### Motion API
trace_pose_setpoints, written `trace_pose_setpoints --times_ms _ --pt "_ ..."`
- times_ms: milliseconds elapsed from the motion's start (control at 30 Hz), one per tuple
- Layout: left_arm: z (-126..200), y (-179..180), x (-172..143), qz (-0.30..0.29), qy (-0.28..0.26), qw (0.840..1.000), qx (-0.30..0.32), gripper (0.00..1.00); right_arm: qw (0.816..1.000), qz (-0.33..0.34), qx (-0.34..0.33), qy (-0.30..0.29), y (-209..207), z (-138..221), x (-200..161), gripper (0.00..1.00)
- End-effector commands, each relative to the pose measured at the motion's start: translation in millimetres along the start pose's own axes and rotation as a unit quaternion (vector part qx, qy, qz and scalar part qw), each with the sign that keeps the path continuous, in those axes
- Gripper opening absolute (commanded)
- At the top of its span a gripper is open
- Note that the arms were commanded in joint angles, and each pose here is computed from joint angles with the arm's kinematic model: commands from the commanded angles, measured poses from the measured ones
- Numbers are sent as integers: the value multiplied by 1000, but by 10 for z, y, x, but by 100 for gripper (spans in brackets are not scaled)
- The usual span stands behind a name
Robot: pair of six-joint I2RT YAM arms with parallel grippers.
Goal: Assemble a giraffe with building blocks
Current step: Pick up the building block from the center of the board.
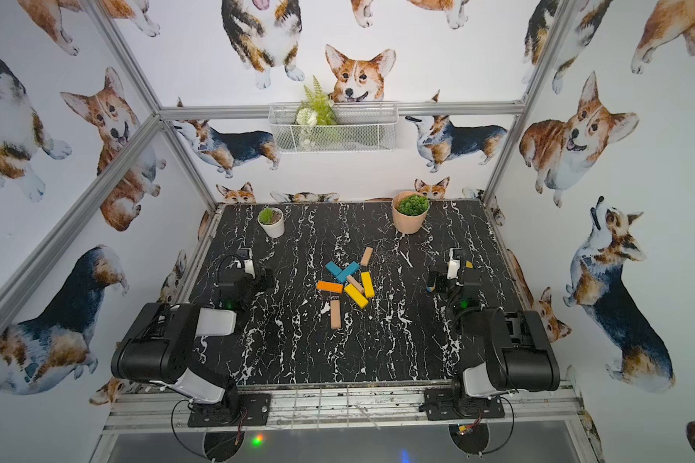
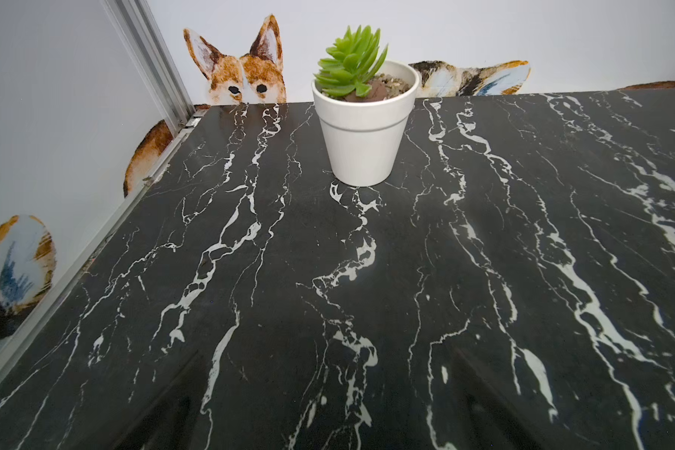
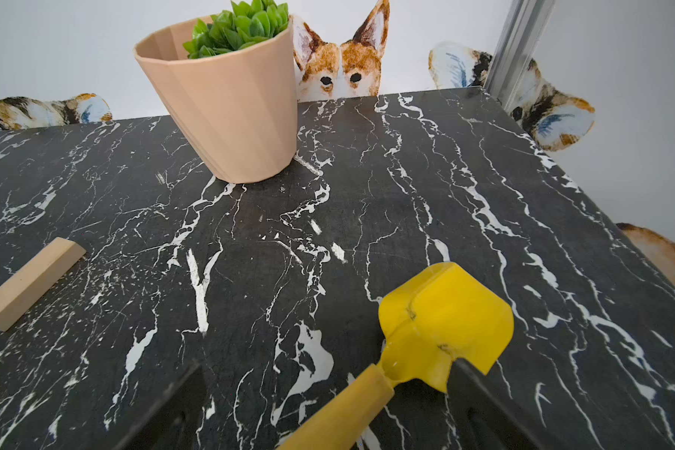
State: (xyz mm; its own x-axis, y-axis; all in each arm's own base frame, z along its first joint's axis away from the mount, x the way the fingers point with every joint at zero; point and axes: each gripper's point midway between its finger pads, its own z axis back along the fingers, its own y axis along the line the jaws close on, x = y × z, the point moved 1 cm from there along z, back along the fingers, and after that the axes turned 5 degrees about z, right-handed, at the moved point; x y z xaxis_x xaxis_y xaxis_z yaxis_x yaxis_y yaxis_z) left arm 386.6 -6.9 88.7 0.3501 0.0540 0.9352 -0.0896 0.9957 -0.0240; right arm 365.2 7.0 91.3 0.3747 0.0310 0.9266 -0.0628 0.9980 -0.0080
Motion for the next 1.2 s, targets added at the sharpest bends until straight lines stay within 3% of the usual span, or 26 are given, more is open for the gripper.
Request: trace_pose_setpoints --times_ms 0,1167 --pt "-4 -23 51 -7 -9 1000 -6 100 1000 6 5 -3 13 -6 26 100" --pt "33 -8 75 -6 -18 1000 -2 100 1000 -4 -11 -14 -30 55 94 100"
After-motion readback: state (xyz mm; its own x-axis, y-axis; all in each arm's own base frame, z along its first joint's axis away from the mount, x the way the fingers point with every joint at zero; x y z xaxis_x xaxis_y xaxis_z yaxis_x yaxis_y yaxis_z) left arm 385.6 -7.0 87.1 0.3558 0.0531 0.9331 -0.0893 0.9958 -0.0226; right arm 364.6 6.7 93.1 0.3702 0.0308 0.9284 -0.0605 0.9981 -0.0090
